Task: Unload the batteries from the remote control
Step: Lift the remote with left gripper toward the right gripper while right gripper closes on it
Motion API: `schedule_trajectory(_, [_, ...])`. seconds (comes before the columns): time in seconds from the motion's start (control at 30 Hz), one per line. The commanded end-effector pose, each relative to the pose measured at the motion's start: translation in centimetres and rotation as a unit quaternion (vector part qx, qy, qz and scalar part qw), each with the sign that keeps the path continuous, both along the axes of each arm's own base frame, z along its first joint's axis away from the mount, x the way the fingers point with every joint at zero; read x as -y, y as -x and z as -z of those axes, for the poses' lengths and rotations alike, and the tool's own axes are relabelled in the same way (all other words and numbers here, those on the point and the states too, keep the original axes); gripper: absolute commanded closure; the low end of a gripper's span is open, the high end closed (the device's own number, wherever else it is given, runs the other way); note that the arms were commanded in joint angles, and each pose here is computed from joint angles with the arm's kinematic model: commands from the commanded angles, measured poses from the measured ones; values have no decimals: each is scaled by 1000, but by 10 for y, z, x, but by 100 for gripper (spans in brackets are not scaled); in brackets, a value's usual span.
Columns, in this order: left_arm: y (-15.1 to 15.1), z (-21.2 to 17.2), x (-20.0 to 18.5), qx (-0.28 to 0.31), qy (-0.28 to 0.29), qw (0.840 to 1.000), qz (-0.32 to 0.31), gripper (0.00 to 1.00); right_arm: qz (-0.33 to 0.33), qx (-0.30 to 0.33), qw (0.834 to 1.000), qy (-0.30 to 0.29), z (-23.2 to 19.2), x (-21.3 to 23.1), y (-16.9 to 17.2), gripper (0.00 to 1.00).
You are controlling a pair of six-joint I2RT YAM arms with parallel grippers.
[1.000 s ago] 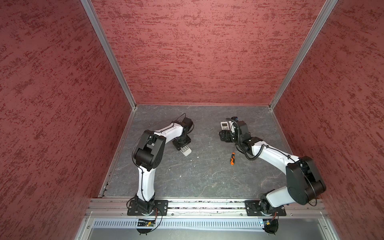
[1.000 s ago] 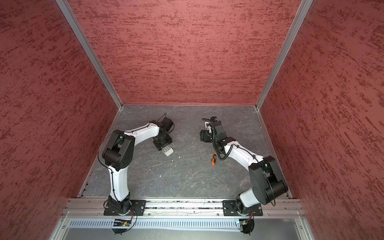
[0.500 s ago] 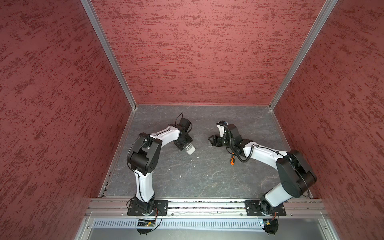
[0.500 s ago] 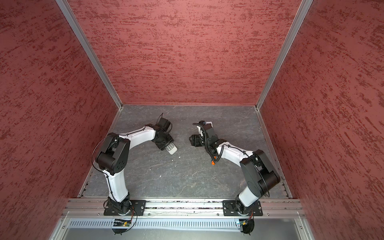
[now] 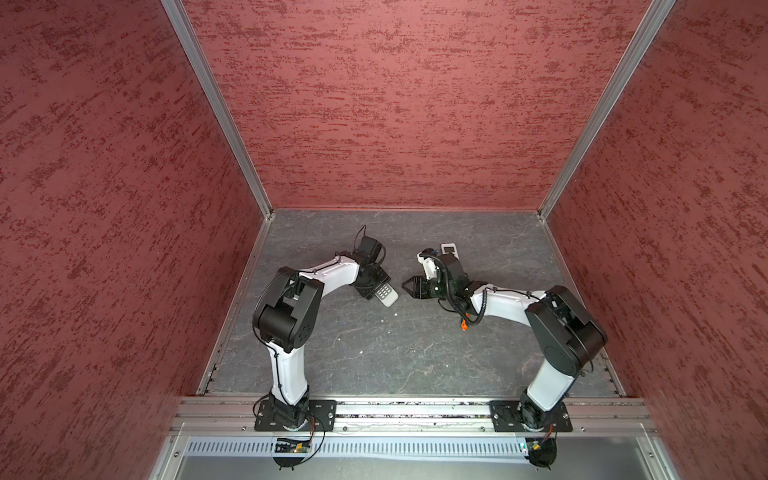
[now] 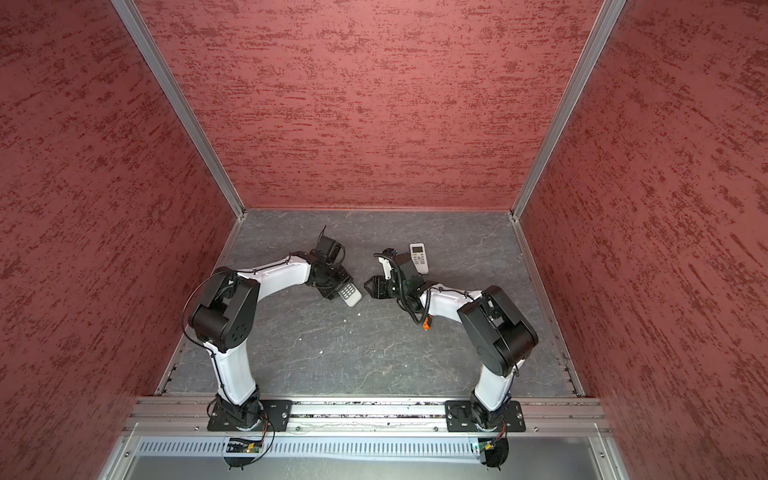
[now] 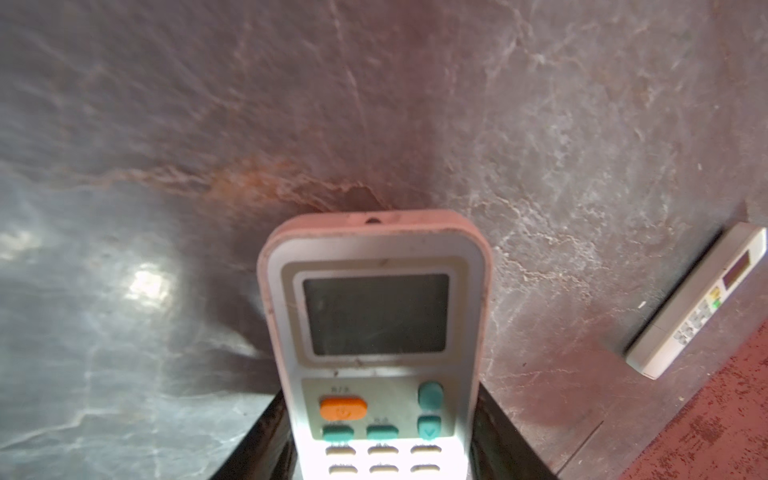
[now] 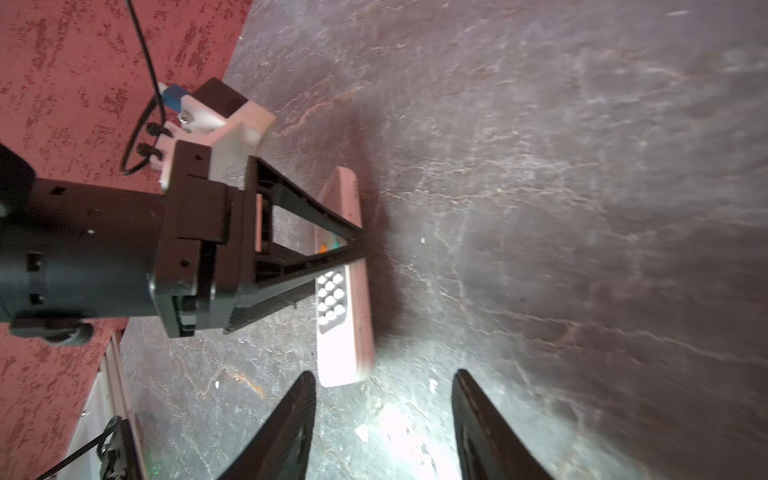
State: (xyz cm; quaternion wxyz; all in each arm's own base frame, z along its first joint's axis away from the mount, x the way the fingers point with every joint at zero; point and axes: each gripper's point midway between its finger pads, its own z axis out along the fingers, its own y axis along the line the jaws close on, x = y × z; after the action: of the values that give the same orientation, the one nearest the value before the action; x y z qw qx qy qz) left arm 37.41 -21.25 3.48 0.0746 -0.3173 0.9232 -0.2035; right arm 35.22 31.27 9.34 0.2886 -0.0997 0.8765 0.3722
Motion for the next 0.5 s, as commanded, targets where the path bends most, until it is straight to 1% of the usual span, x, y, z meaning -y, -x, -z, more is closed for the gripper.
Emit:
schedule_trajectory(0.0, [-9,-26,12,37,27,999,5,57,-12,12,1000,-22,-14,-15,-4,47])
schedule_trajectory(0.2, [-10,-37,20,48,36,998,9,57,-19,1,1000,-20,-7,-27,-3,50])
schedule_trajectory(0.47, [-10,-53,22,67,43,997,8,57,-14,-8,1000,-14,0,-27,-3,51])
